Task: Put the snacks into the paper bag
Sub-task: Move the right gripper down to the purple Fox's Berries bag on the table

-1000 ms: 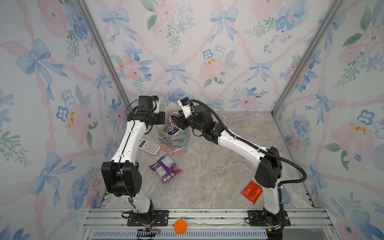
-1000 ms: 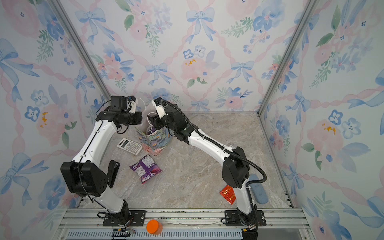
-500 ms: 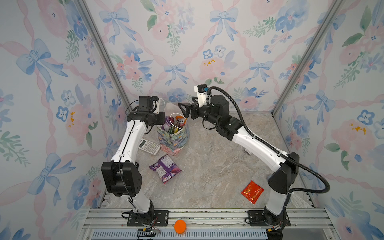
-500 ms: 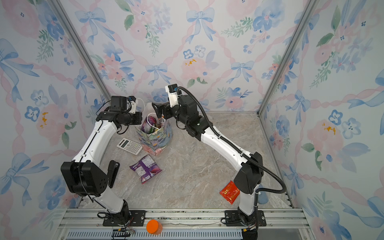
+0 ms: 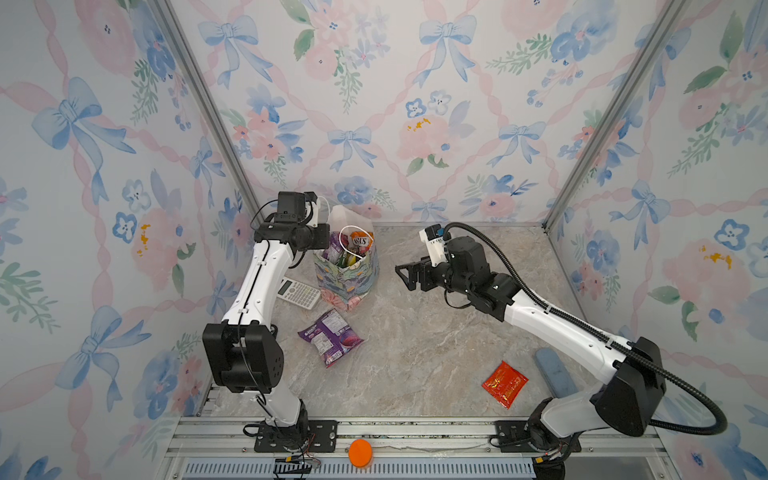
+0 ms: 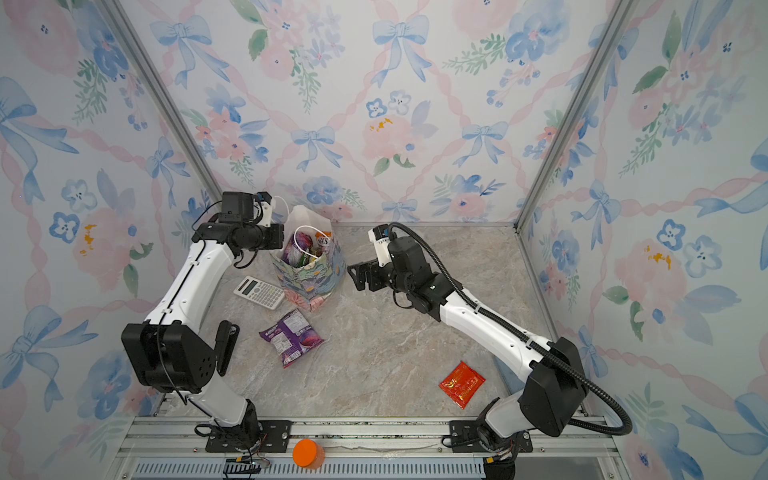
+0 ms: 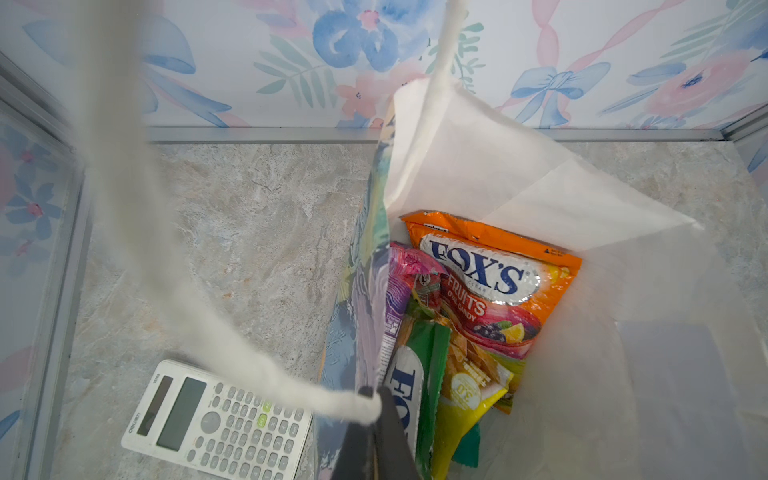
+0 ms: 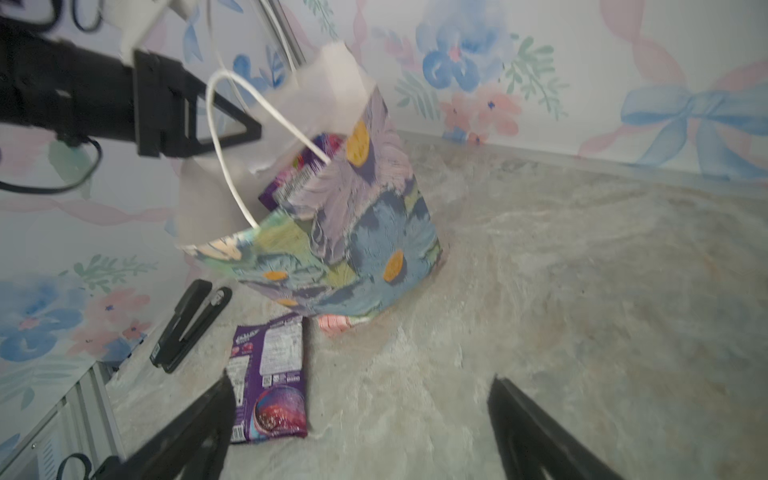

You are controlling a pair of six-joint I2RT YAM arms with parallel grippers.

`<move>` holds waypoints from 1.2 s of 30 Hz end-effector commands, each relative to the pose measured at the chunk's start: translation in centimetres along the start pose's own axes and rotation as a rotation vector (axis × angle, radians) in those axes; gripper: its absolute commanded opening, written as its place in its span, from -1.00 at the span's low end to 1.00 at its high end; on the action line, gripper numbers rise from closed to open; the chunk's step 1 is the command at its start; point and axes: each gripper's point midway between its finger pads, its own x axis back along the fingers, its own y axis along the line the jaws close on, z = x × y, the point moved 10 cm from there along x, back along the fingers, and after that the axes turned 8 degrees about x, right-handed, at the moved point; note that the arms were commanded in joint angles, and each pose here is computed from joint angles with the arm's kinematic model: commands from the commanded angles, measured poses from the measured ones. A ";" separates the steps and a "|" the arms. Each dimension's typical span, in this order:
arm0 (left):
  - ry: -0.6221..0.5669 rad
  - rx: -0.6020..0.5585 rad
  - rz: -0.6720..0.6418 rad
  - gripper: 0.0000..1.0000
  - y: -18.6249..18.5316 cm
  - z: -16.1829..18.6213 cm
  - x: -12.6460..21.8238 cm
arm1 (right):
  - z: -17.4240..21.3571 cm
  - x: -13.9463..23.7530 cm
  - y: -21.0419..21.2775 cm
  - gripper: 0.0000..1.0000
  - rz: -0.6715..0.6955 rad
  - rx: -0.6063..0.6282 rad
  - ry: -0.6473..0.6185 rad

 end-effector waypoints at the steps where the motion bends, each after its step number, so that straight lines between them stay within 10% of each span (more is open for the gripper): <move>1: 0.036 0.014 -0.011 -1.00 0.4 0.7 -0.4 | 4.0 0.1 0.2 0.94 -0.018 -0.056 0.126; 21: 0.038 0.015 0.000 -1.00 0.2 0.7 -0.5 | 11.3 -10.6 6.4 0.32 -0.229 0.023 0.466; 36: 0.035 0.013 0.003 -1.00 0.2 0.7 -0.3 | 13.0 -15.4 10.6 0.26 -0.275 0.091 0.525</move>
